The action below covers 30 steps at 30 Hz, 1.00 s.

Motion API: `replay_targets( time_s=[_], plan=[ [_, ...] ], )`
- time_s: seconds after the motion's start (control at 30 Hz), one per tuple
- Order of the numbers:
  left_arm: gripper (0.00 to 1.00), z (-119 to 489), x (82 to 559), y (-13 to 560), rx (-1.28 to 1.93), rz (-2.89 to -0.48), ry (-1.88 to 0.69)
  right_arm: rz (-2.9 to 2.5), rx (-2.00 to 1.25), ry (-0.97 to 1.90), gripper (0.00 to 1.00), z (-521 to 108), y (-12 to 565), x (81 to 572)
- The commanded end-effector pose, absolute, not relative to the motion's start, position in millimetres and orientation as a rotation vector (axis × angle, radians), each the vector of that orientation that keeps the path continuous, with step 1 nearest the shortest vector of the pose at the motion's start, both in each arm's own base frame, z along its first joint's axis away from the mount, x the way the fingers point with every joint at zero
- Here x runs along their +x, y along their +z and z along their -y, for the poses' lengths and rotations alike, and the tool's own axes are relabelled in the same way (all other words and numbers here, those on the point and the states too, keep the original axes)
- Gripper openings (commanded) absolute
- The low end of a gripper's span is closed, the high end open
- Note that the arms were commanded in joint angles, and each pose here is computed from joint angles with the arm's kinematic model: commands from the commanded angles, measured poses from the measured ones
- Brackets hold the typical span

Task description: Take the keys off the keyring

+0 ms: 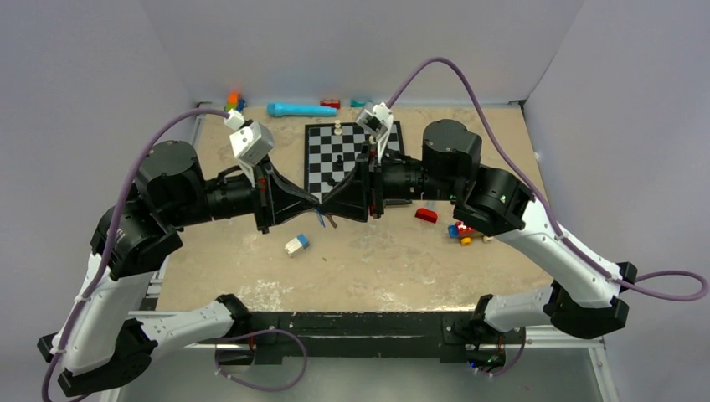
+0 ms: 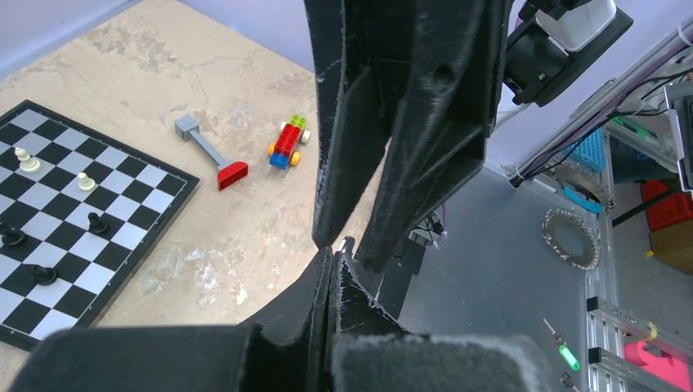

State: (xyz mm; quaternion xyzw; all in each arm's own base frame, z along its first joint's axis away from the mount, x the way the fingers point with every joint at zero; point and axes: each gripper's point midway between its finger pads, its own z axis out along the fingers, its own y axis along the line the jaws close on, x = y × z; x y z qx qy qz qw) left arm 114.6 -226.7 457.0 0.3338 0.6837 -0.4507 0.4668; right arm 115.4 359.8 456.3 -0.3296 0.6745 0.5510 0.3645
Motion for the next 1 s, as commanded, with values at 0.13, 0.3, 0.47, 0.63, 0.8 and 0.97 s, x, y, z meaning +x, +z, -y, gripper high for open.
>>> replay_targets(
  time_s=[0.13,0.3,0.47,0.63,0.8,0.97],
  plan=[
    [0.00,230.4,107.4,474.3,0.803,-1.605,-1.179,-1.618,-0.836,1.466,0.47,-353.7,481.8,108.4],
    [0.00,228.3,106.4,478.5,0.788,-1.589,-1.179,-1.623,-0.831,1.466,0.44,-352.6,478.0,107.9],
    [0.00,225.6,105.5,483.6,0.767,-1.571,-1.182,-1.635,-0.826,1.474,0.27,-353.2,470.9,107.5],
    [0.00,227.3,106.2,482.2,0.746,-1.570,-1.201,-1.622,-0.815,1.487,0.09,-353.9,473.9,107.6],
    [0.00,228.8,106.8,482.2,0.720,-1.556,-1.225,-1.613,-0.817,1.499,0.00,-356.3,476.9,107.2],
    [0.00,227.9,107.9,481.4,0.710,-1.558,-1.219,-1.595,-0.813,1.512,0.00,-354.8,483.0,105.2]
  ],
)
